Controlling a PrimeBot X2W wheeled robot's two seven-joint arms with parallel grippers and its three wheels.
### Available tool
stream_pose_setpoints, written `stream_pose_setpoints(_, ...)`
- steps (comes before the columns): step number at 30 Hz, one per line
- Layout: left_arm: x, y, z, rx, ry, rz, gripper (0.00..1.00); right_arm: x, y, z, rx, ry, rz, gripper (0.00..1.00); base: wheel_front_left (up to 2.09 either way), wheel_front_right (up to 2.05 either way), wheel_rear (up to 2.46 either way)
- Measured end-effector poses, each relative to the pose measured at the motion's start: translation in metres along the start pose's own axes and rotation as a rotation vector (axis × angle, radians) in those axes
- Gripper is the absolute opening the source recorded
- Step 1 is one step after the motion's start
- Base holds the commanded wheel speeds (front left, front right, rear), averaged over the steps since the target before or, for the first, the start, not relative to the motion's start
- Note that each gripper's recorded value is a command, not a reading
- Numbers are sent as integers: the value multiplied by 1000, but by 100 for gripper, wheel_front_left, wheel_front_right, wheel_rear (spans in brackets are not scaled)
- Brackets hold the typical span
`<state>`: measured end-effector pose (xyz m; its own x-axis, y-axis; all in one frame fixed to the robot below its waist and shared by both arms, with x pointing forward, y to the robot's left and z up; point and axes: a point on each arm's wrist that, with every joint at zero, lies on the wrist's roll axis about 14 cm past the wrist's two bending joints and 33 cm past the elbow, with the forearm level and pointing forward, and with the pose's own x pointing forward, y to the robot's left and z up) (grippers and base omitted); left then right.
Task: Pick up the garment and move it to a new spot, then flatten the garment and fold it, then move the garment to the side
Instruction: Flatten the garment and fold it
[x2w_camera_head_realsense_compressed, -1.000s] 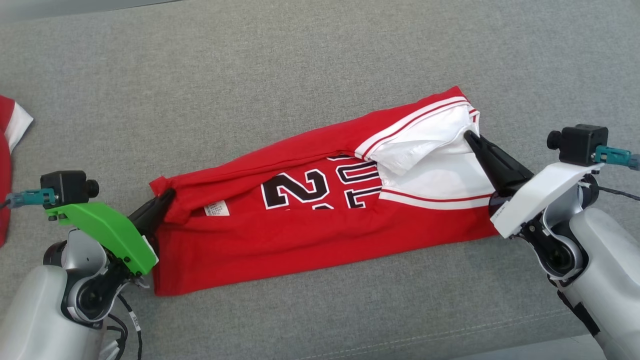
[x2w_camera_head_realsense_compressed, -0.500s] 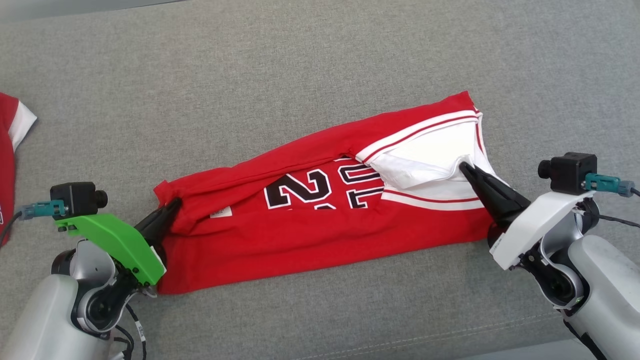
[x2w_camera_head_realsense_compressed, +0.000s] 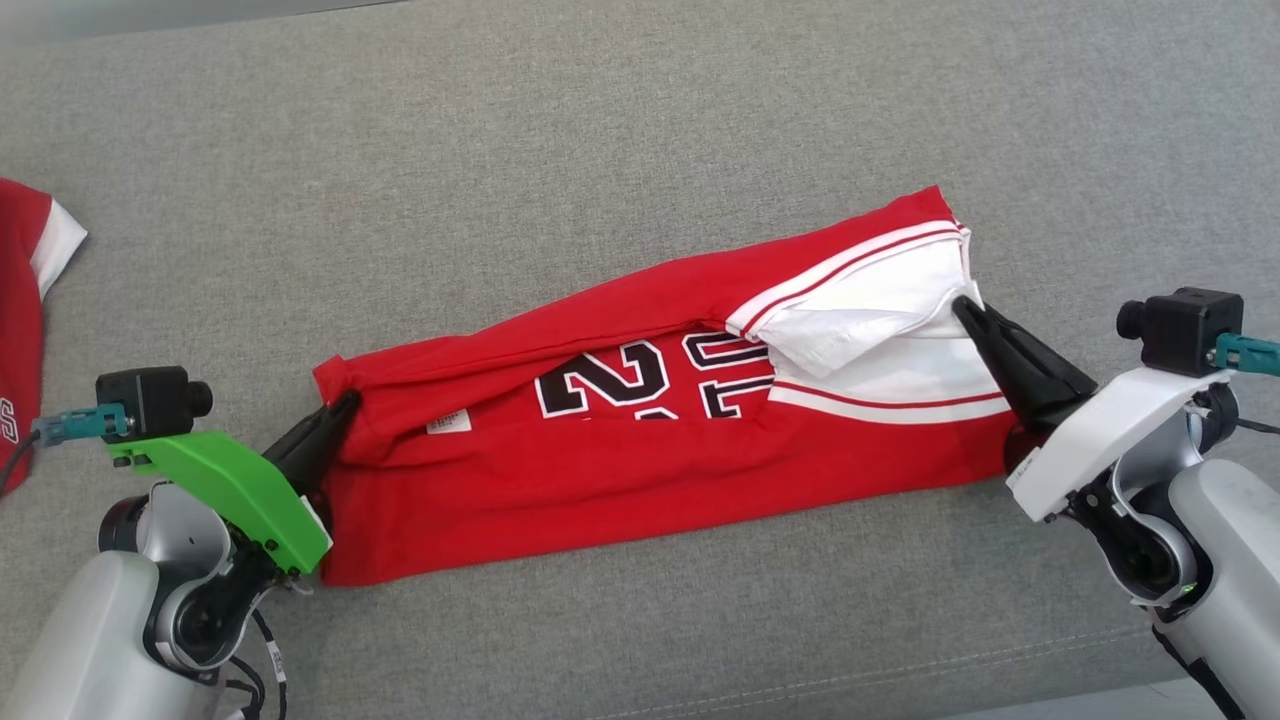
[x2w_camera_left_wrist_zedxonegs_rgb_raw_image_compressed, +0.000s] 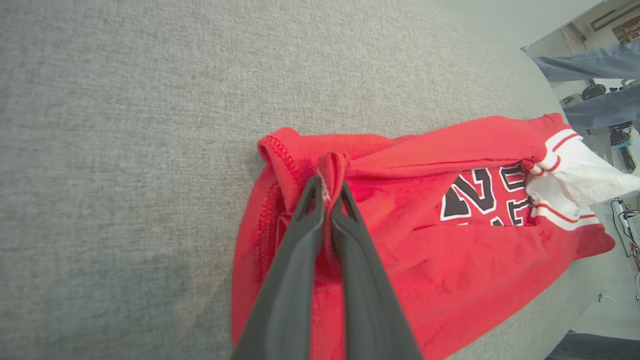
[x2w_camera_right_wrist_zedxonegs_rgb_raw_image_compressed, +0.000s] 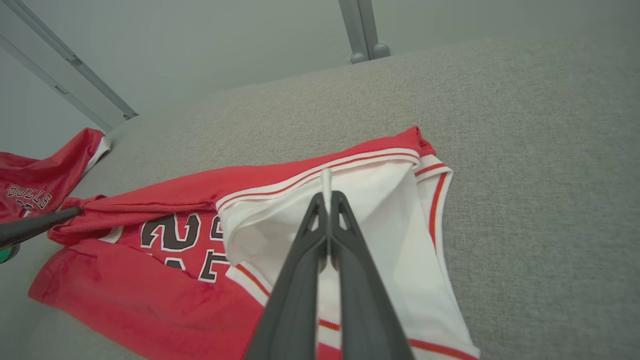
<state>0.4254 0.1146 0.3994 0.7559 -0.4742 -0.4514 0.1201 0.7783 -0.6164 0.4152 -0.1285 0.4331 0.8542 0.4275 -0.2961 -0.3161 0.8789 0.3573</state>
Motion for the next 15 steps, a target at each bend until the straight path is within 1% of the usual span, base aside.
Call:
stream_pose_setpoints(10, 0, -3, 7, 19, -28, -10, 0, -2, -1, 32, 31, -106, -11, 0, 0, 0, 0)
stream_pose_setpoints(15, -2, -1, 13, 38, -47, -8, 0, -6, -5, 41, 12, -122, -21, 0, 0, 0, 0)
